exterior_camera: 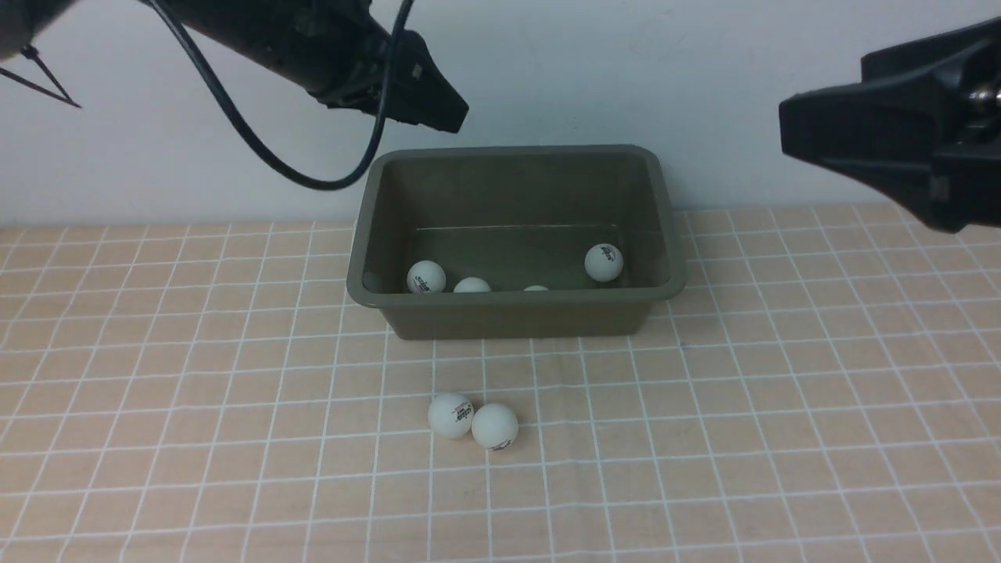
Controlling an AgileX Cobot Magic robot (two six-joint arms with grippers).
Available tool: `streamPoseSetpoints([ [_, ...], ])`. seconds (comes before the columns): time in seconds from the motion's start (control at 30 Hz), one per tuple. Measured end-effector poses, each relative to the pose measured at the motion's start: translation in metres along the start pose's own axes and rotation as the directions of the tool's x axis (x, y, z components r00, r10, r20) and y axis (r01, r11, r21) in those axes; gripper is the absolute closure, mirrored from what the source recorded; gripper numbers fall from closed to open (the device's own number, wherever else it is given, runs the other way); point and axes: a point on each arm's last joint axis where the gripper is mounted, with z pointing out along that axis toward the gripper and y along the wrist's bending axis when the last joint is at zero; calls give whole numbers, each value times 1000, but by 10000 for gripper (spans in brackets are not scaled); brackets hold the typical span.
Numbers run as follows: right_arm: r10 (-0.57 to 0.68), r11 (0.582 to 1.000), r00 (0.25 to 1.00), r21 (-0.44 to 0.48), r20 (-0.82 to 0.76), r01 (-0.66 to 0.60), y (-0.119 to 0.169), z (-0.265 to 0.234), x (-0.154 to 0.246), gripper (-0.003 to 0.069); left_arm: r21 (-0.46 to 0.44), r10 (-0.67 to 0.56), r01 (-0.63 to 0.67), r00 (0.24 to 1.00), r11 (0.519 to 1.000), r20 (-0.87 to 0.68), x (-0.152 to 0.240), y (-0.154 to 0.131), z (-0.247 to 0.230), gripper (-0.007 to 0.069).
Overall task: Put the table tennis balls into the box on the light coffee tablecloth.
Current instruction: 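Drop the ball into the bin, then reach for and grasp a ping pong ball on the table beside the basket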
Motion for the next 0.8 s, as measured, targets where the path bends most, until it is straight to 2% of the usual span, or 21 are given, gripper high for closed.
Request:
streamPoseSetpoints([
  [0.13, -19, 1000, 1000, 15, -5, 19, -1, 0, 0, 186, -91, -30, 27, 999, 995, -30, -3, -9, -23, 408],
  [0.23, -33, 999, 999, 25, -8, 33, -2, 0, 1, 186, -143, -119, 111, 992, 983, -47, 0, -7, -27, 482],
  [0.37, -36, 999, 999, 26, -12, 36, -2, 0, 1, 186, -166, -247, 232, 966, 958, -75, 14, -9, -27, 554],
  [0.63, -39, 999, 999, 25, -17, 40, -2, 0, 1, 186, -169, -313, 288, 938, 943, -148, 59, -37, -44, 590],
  [0.8, -52, 998, 998, 25, -17, 53, -2, 0, 1, 186, -156, -341, 311, 907, 938, -245, 109, -62, -45, 590],
])
